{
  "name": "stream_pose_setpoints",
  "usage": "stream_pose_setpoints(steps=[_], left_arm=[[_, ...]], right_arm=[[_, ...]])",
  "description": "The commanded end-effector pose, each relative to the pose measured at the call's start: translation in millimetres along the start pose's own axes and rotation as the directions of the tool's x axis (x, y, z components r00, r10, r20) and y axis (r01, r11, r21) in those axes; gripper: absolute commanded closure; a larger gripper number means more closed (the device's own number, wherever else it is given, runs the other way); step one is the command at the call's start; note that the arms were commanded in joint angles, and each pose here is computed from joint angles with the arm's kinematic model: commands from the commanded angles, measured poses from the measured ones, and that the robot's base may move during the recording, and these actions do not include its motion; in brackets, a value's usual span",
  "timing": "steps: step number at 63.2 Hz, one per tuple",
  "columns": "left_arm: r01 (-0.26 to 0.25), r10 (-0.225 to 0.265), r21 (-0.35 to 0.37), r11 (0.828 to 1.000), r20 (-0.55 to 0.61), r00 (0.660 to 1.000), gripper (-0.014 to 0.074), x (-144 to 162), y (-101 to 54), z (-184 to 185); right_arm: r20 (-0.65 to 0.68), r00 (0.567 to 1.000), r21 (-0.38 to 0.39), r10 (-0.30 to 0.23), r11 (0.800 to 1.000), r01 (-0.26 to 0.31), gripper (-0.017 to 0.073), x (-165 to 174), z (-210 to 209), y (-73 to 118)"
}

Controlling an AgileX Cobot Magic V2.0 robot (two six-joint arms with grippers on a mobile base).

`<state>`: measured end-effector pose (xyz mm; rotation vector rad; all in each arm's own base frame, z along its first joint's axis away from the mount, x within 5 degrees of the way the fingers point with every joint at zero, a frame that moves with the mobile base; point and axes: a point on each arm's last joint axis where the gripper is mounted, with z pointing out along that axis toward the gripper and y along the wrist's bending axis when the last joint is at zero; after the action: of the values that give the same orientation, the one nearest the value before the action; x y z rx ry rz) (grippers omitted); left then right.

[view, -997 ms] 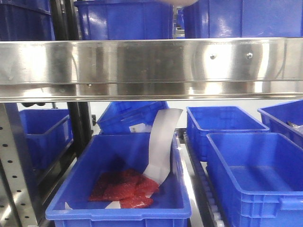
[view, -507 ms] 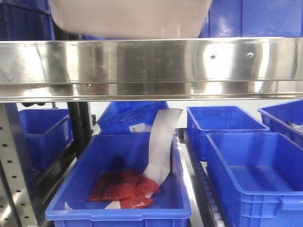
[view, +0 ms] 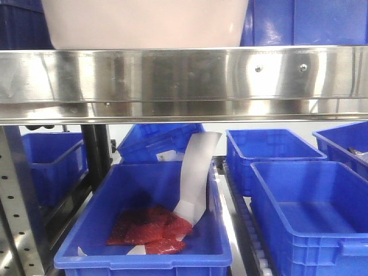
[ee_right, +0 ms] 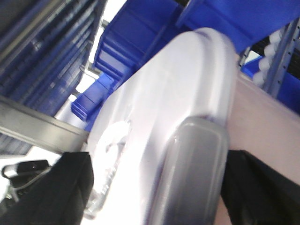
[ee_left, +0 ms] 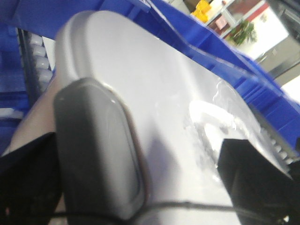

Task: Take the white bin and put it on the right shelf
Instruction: 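Raise the bin with both grippers above the upper shelf level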

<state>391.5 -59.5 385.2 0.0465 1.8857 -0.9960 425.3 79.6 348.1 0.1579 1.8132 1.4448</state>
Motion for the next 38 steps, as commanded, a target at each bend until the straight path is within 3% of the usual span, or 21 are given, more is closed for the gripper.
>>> stream_pose_setpoints(steps=[1, 13, 20, 26, 33, 38], left_arm=[[-0.046, 0.042, 0.084, 0.995, 0.051, 0.998, 0.0057, -11.8, -32.5, -11.5], [-0.133, 0.133, -0.001, 0.991, 0.021, 0.991, 0.0057, -9.5, -24.8, -11.1], [-0.202, 0.201, -0.058, 0.978, -0.009, 0.979, 0.0057, -7.8, -19.2, -11.2], [-0.28, 0.278, -0.109, 0.954, -0.032, 0.96, 0.0057, -9.5, -17.5, -14.0], [-0.365, 0.363, -0.137, 0.921, -0.041, 0.931, 0.0057, -18.1, -23.8, -19.3], [-0.41, 0.41, -0.139, 0.901, -0.03, 0.912, 0.0057, -26.7, -32.9, -24.5]], right_arm=[[0.014, 0.997, -0.133, -0.079, 0.988, 0.08, -0.0073, -4.8, -8.8, 47.1], [0.031, 0.981, -0.047, -0.193, 0.98, 0.194, -0.0073, -8.2, -10.7, 40.0], [0.02, 0.958, 0.017, -0.288, 0.958, 0.287, -0.0073, -10.1, -10.7, 37.3], [-0.003, 0.916, 0.088, -0.4, 0.913, 0.399, -0.0073, -16.2, -11.5, 40.0], [-0.036, 0.844, 0.165, -0.535, 0.83, 0.533, -0.0073, -25.7, -13.7, 47.3], [-0.053, 0.806, 0.179, -0.59, 0.788, 0.588, -0.0073, -30.6, -15.2, 55.3]])
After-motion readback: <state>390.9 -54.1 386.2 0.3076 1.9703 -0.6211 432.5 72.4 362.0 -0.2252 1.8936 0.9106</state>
